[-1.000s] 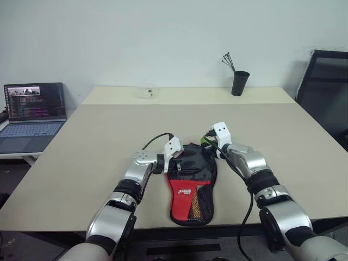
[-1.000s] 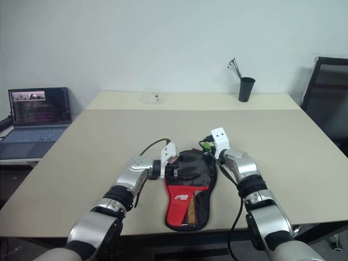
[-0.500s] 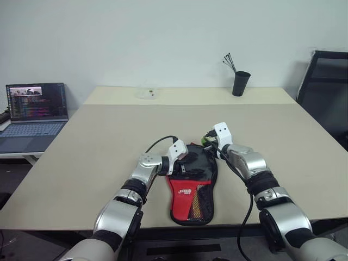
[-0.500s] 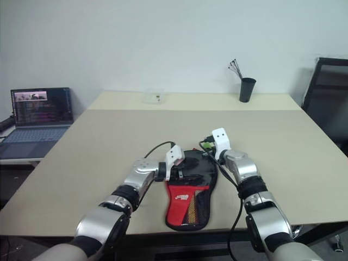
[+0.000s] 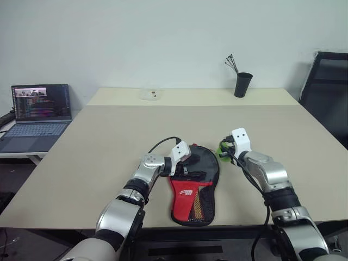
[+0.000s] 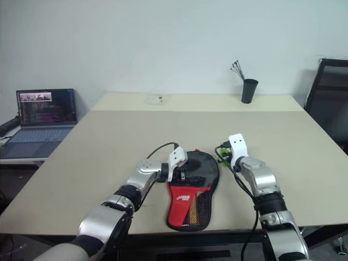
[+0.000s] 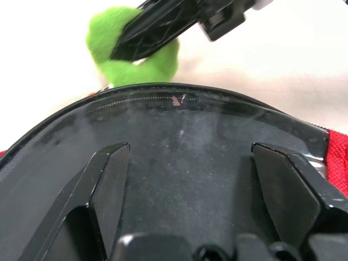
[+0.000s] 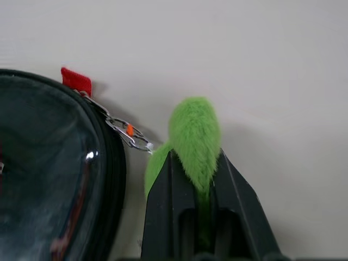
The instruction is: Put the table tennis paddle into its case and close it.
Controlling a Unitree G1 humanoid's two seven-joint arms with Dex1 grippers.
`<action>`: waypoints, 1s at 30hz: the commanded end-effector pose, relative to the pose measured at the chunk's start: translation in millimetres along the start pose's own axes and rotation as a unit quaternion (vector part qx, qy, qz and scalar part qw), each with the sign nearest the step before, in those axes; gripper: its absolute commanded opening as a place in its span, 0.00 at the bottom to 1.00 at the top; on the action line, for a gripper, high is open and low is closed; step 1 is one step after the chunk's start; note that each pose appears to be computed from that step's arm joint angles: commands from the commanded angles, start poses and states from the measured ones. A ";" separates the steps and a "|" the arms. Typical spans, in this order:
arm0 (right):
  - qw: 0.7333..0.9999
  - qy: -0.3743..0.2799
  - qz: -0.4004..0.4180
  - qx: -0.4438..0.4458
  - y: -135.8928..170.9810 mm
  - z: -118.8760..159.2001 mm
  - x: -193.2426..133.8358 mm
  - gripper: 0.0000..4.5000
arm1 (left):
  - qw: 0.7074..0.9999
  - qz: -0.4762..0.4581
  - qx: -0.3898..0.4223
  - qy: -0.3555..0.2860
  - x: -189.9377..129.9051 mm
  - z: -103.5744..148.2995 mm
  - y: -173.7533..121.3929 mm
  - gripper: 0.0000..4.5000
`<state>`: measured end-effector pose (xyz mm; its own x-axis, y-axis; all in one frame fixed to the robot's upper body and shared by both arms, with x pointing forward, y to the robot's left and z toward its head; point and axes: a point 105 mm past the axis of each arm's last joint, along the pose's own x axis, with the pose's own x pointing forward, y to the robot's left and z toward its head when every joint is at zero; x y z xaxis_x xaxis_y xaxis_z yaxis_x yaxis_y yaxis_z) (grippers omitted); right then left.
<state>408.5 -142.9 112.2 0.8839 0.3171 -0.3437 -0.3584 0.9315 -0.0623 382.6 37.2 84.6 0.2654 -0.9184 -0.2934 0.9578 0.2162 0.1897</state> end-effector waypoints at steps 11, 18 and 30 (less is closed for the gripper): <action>0.998 0.035 0.038 0.022 26.5 -29.9 -104.8 0.00 | 0.998 -0.029 -0.037 0.044 16.8 -22.5 -19.1 0.86; 0.988 0.088 0.125 0.024 63.9 -52.2 -151.0 0.00 | 0.998 -0.030 -0.034 0.049 17.4 -22.5 -19.0 0.86; 0.941 0.147 0.303 0.046 116.5 -76.7 -203.1 0.00 | 0.997 -0.035 -0.030 0.055 17.8 -24.2 -20.5 0.86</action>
<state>180.1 -123.5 98.2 0.4820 0.6757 -0.5578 -0.6700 0.6945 0.2623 382.2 22.9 80.6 0.2507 -0.9125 -0.3233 0.9636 0.2032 0.1739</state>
